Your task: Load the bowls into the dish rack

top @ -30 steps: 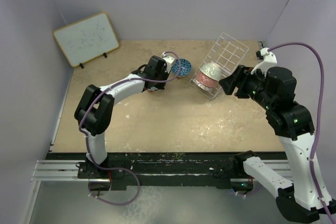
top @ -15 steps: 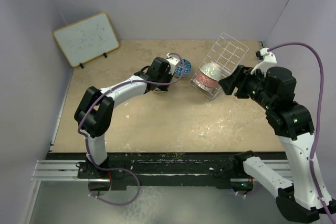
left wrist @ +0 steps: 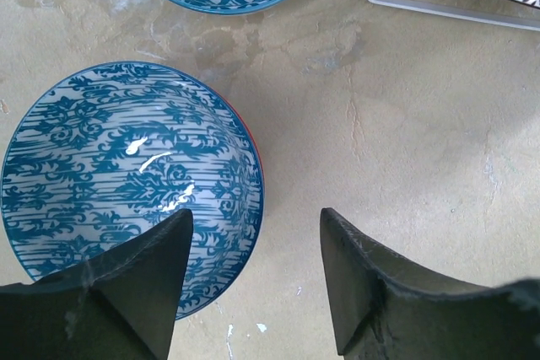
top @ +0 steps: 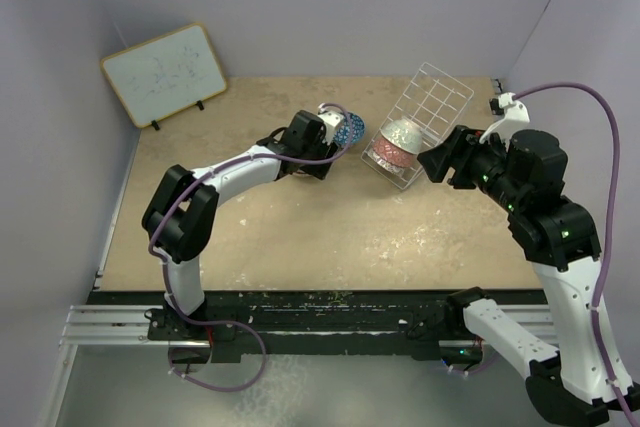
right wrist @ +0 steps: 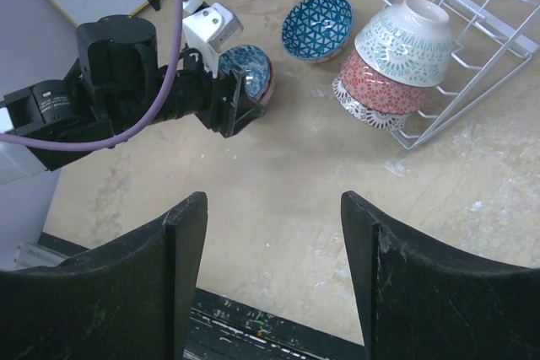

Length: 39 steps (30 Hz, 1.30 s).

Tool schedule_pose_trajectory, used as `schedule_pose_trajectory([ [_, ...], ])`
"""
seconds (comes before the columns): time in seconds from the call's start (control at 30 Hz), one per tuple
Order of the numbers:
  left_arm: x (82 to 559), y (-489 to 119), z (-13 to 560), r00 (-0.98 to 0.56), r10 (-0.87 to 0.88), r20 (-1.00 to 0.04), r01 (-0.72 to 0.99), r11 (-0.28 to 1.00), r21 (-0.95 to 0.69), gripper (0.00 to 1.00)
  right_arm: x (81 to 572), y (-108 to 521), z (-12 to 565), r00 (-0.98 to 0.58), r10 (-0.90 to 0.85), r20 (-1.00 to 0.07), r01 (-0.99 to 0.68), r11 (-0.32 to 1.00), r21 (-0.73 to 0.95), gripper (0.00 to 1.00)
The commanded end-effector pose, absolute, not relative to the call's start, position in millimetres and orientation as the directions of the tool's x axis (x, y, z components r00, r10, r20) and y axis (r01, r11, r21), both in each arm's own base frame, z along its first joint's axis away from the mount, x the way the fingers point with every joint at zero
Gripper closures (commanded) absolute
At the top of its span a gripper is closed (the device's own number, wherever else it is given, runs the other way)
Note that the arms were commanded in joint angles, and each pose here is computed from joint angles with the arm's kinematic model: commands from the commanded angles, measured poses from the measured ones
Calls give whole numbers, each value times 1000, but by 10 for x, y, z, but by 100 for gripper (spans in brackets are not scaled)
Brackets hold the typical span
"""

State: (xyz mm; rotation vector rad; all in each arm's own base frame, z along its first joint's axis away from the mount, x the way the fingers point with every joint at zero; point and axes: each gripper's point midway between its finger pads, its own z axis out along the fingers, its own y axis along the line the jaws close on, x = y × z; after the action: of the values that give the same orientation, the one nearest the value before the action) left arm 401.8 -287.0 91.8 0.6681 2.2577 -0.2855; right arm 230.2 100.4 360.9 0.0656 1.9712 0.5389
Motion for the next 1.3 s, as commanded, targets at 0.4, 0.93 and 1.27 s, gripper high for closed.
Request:
schedule_pose_trajectory([
  [0.4, 4144, -2913, 940, -538, 400, -741, 556, 830, 45, 65, 2283, 1014, 3676, -432, 284, -856, -208, 892, 401, 33],
  [0.93, 4143, -2862, 1258, -498, 371, -784, 540, 840, 55, 100, 2272, 1007, 3672, -431, 289, -855, -203, 892, 404, 33],
  [1.27, 4132, -2826, 1697, -446, 310, -840, 513, 857, 44, 100, 2277, 1014, 3685, -430, 291, -855, -206, 890, 407, 33],
])
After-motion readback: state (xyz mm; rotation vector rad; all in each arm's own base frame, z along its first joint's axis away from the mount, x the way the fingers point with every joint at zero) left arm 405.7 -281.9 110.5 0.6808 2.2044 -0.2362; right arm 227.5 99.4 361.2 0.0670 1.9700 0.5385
